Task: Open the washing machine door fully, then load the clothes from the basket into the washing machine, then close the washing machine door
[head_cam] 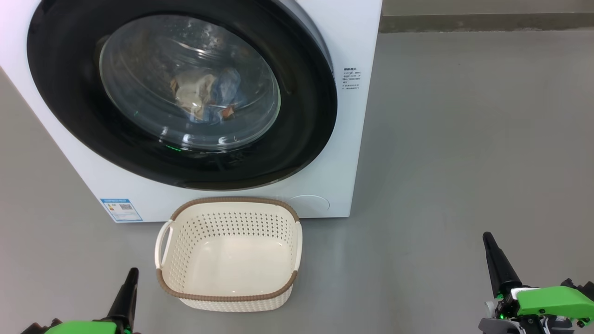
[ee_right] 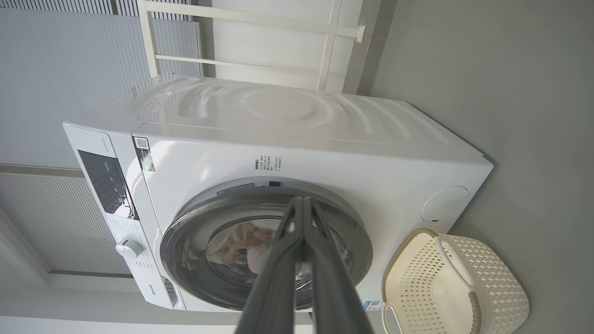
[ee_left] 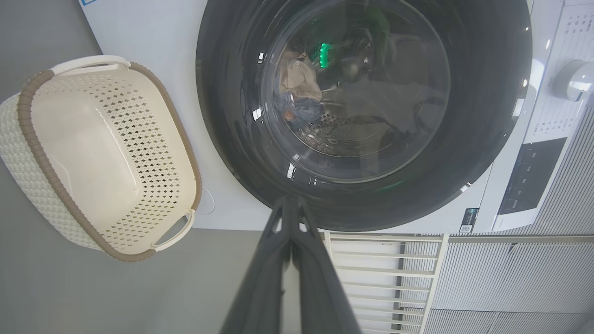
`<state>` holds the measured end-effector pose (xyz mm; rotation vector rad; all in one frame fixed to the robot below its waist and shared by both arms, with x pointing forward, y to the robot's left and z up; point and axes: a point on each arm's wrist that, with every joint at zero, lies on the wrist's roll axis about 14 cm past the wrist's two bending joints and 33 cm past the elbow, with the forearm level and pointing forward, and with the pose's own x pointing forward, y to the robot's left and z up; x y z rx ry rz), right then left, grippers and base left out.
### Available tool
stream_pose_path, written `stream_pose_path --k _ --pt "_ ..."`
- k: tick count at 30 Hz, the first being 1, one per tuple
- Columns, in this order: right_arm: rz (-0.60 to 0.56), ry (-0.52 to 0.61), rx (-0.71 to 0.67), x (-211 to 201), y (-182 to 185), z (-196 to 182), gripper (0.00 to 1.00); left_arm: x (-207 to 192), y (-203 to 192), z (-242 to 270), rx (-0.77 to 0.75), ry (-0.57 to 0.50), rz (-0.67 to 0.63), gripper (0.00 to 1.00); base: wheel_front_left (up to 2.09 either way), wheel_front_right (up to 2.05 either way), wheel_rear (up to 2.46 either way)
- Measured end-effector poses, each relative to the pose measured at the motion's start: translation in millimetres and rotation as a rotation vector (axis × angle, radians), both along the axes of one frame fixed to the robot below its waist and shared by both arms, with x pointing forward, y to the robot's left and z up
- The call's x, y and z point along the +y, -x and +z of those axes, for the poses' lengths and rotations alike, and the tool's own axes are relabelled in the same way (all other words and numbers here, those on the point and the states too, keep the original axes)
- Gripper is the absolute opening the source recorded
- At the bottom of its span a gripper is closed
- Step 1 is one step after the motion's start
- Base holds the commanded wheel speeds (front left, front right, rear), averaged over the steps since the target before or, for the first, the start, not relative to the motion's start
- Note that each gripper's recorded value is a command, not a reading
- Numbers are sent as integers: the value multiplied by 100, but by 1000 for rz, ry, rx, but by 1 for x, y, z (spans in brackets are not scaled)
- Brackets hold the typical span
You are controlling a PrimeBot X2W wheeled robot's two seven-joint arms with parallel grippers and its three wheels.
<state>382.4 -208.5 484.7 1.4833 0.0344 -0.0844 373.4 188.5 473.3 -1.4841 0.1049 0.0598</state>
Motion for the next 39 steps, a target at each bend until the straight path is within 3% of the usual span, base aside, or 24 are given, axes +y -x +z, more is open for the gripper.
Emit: stream_pose_path --k 9,39 --pt "1 -75 -26 0 -1 6 0 -1 -4 8 -27 85 3 0 0 0 0" --pt "1 -75 -26 1 -1 6 0 -2 -4 8 -28 89 5 0 0 0 0"
